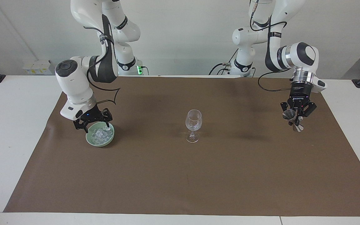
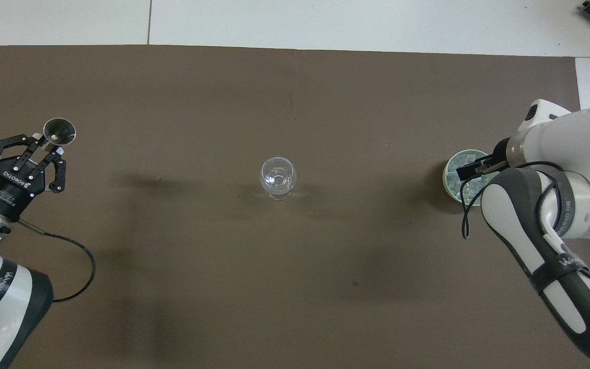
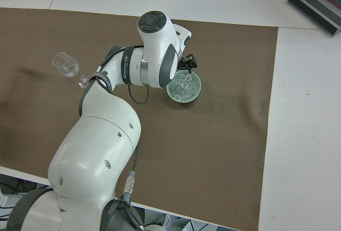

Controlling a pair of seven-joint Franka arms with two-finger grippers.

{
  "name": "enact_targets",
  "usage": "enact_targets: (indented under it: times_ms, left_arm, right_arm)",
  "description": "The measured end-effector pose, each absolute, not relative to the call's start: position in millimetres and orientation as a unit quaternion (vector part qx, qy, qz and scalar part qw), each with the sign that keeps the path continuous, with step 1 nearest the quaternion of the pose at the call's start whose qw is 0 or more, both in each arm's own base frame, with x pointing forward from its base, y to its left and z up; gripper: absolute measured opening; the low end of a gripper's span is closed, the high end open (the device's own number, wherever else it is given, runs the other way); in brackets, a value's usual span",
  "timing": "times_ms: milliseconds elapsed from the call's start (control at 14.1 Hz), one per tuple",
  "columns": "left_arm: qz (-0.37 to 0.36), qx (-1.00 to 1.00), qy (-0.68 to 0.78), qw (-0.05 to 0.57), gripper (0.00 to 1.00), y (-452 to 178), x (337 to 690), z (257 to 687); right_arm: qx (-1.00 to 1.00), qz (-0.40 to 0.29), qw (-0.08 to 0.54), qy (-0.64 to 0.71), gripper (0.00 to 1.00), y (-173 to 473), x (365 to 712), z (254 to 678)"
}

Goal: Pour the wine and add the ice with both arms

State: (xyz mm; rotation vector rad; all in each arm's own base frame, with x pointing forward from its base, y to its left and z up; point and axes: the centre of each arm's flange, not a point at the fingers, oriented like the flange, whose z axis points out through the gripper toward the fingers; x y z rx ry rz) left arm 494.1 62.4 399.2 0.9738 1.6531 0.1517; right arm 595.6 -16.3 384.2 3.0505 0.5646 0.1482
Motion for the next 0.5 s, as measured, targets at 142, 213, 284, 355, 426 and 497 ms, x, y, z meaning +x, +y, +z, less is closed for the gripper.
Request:
enact_targets:
  times_ms: [142,213,284,355,426,497]
  left_arm:
    - [0.049,0.384,0.722,0.573,0.21,80.1,492.7,389.2]
    - [0.042,0.372,0.728,0.574,0.21,88.2,492.5,383.6]
    - [0.034,0.362,0.732,0.576,0.21,96.1,491.9,376.6]
    - [0.025,0.353,0.735,0.578,0.21,104.2,490.6,367.1]
    - [0.016,0.344,0.739,0.578,0.21,112.3,489.3,355.8]
    - [0.007,0.336,0.743,0.579,0.21,119.7,488.5,345.0]
  right_arm:
    - [0.982,0.045,0.018,0.184,1.00,-18.1,594.6,374.4]
    - [0.982,0.045,0.018,0.185,1.00,-19.2,593.5,371.1]
    - [0.982,0.043,0.018,0.185,0.96,-20.5,591.9,367.8]
    - [0.982,0.041,0.018,0.184,0.95,-21.6,590.0,364.2]
    - [0.982,0.041,0.018,0.184,0.87,-22.8,588.1,359.9]
    - [0.982,0.041,0.018,0.182,0.74,-24.6,586.1,355.9]
